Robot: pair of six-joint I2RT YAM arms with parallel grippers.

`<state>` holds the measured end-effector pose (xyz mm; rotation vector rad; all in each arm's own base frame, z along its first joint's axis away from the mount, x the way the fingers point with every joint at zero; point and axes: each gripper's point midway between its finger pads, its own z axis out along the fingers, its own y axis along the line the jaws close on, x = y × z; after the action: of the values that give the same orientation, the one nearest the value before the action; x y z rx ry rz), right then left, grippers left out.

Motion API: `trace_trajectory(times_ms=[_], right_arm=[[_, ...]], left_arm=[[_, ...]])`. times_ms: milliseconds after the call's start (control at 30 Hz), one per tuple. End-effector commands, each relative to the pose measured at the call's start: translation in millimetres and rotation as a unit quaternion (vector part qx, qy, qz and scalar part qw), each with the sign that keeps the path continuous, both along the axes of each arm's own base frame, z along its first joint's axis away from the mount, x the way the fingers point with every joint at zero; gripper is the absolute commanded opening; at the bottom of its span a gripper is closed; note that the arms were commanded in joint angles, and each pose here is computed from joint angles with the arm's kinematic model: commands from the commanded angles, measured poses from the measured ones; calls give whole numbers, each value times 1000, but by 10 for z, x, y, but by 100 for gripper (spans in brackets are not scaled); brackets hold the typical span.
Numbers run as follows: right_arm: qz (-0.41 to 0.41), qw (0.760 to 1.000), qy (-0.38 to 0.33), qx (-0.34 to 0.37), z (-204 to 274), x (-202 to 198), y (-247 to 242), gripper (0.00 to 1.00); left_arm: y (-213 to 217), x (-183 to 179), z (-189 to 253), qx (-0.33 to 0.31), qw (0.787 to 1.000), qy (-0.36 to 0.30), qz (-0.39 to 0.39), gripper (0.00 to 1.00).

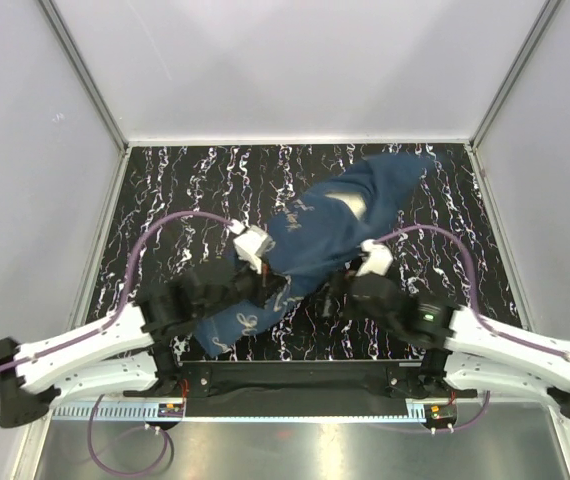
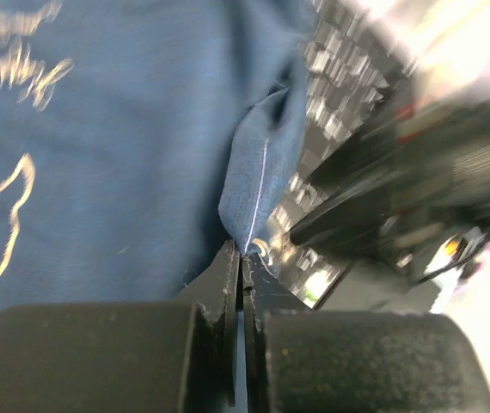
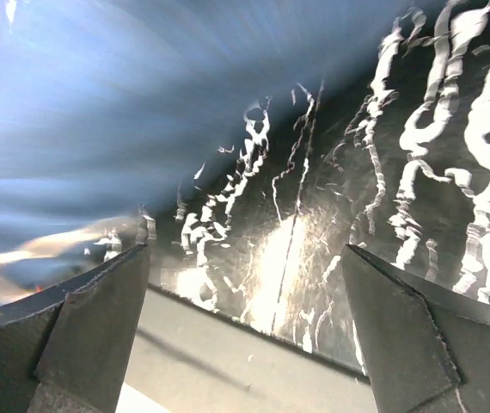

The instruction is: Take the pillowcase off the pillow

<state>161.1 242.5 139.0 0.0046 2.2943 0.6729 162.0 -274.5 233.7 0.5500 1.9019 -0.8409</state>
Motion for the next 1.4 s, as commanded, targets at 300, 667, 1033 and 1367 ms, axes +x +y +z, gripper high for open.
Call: trace_trajectory(times_ms=[300,667,1033,1367], right_arm=[[-130,982,-112,-82,887,154,-1058,100],[-143,977,-118,-106,677,744,-813,100],[-145,974,-94,-144,565,1482,-1010,100],[-128,977,-80,-151,409,1802,-1031,100]], left_arm=[[-503,-400,-783,51,995,32,-74,0],[-320,-707,-1043,100,993,22,-67,52],[-351,-439,-151,58,996,-69,-4,99],[25,269,-771,167,960,-4,224,99]])
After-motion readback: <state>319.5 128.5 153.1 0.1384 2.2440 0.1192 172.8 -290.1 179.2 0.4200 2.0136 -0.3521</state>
